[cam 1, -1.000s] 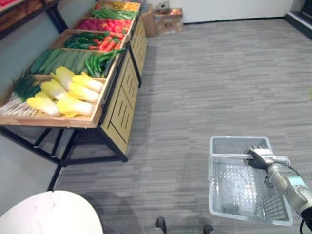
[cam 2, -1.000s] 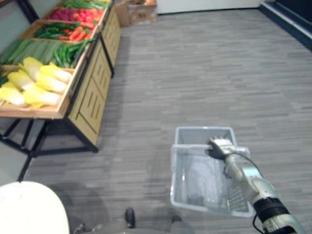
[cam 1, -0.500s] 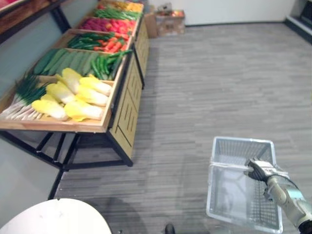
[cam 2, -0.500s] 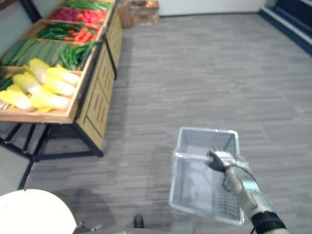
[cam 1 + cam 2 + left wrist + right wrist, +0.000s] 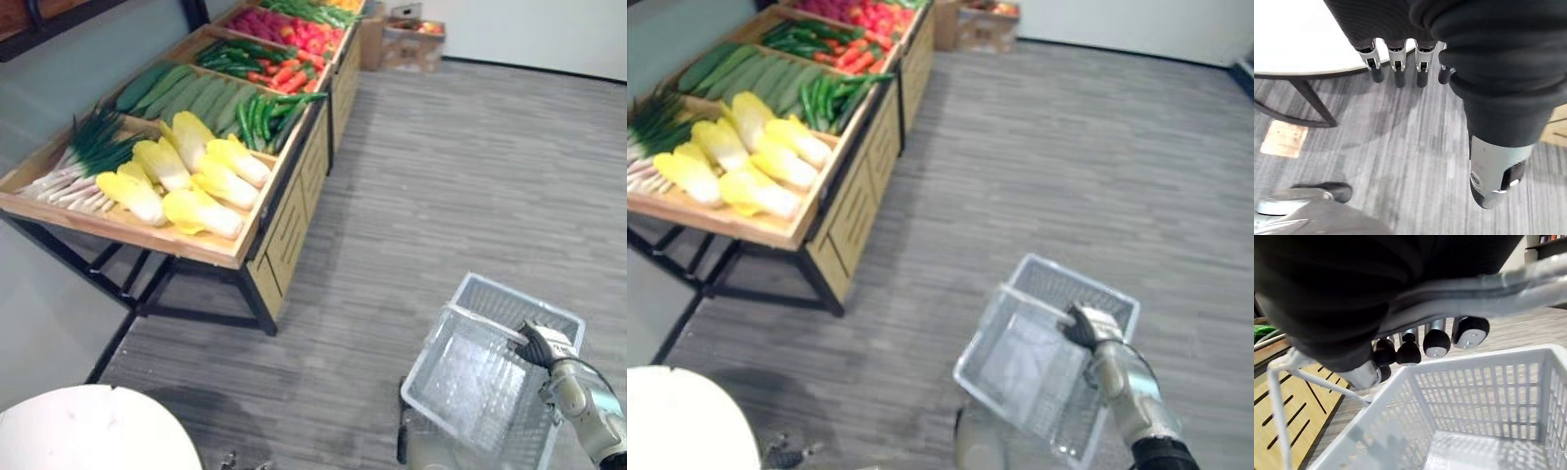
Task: Pick vegetable in the basket
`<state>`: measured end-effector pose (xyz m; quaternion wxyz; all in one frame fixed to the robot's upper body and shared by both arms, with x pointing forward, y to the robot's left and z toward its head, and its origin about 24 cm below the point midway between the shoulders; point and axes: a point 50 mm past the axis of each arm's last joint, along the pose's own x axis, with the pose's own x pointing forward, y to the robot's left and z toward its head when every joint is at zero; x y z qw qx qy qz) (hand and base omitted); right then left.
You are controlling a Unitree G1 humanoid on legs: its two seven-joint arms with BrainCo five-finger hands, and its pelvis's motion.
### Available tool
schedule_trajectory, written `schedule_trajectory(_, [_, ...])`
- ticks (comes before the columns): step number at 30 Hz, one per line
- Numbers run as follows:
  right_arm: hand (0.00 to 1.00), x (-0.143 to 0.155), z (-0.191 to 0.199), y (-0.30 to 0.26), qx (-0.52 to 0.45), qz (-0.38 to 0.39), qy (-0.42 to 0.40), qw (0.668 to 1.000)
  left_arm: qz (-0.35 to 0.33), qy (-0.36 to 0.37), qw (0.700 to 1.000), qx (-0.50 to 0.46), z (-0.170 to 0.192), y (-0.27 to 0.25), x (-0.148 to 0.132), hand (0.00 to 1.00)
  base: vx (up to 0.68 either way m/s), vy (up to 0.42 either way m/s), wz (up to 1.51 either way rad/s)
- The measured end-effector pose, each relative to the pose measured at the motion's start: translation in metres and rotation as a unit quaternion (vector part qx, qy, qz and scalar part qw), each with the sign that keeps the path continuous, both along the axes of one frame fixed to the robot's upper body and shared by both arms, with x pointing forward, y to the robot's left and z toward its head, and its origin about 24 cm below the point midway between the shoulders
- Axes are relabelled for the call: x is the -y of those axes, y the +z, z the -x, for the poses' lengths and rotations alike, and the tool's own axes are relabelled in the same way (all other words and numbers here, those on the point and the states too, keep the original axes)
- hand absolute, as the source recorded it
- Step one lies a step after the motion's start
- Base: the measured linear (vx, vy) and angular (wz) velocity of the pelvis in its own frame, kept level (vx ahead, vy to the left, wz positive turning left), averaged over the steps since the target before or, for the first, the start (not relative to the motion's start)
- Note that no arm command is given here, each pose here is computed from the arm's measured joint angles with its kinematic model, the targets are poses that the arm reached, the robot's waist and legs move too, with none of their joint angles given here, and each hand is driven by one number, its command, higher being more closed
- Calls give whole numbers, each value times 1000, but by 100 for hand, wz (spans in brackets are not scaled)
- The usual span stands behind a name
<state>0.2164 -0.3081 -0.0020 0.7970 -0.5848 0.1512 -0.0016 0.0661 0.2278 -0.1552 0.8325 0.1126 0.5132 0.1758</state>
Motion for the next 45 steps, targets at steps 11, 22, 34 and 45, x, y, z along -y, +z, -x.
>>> schedule_trajectory(11, [100,17,11,4,-1,15,-29,999,12,28,999,14,-4,-1,11,0,556,-279,19])
schedule_trajectory(22, [100,24,46,-15,-37,0,-69,997,-9,24,1000,-1,1,0,5,0,311,159,45])
schedule_trajectory(34, [100,7,39,-40,-74,-22,-58,995,-28,0,1000,4,-8,4,-6,0,276,89,11])
schedule_trajectory(45, [100,24,43,-41,-64,-27,-137,988,-12,48,999,-2,-3,-2,5,0,105,-473,68])
